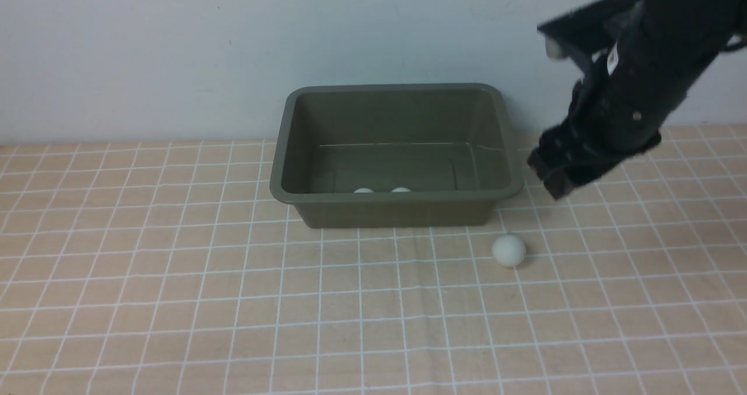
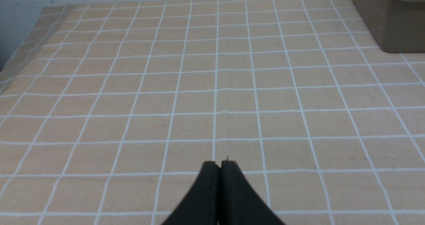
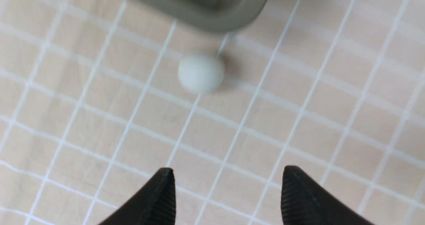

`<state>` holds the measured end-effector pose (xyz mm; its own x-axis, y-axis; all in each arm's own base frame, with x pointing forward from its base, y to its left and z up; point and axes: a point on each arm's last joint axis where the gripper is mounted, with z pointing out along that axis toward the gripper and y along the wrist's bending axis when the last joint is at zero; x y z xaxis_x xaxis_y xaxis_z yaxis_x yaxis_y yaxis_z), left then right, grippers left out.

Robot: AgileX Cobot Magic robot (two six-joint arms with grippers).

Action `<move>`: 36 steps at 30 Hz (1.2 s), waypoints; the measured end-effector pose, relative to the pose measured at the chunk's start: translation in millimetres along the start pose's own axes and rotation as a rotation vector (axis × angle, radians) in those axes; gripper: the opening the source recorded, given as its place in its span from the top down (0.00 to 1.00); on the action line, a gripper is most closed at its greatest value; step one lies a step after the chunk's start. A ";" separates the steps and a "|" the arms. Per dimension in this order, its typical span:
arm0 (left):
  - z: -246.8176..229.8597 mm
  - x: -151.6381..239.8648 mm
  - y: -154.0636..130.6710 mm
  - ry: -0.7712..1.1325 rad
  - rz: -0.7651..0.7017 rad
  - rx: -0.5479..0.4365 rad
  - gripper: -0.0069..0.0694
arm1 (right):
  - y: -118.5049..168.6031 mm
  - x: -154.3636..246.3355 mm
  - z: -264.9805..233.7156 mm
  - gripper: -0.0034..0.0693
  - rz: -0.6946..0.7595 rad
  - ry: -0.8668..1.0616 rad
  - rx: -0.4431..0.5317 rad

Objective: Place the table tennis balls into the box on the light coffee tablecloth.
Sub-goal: 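Reach for and grasp a ping pong ball on the table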

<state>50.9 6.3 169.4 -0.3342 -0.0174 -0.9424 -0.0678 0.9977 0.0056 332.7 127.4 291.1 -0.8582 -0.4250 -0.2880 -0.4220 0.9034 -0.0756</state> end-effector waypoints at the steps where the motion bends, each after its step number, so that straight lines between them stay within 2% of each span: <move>1: 0.0 0.0 0.0 0.000 0.000 0.000 1.00 | 2.7 5.5 13.1 0.41 0.005 0.000 -0.017; 7: 0.0 0.0 0.0 0.000 0.000 0.000 1.00 | 12.1 20.3 59.0 0.41 0.058 -0.133 -0.073; 13: 0.0 0.0 0.0 0.000 0.000 0.000 1.00 | 13.7 18.4 81.9 0.41 0.081 -0.216 -0.076; 23: 0.0 0.0 0.0 0.000 0.000 0.000 1.00 | 14.5 14.7 118.3 0.41 0.072 -0.214 -0.065; 36: 0.0 0.0 0.0 0.000 0.000 0.000 1.00 | 13.9 13.6 134.3 0.41 0.040 -0.216 -0.046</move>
<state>50.9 6.3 169.4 -0.3342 -0.0174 -0.9424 -0.0678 0.9977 0.0056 354.4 141.8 158.0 -0.7937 -0.3627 -0.4884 -0.4062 0.9136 -0.0184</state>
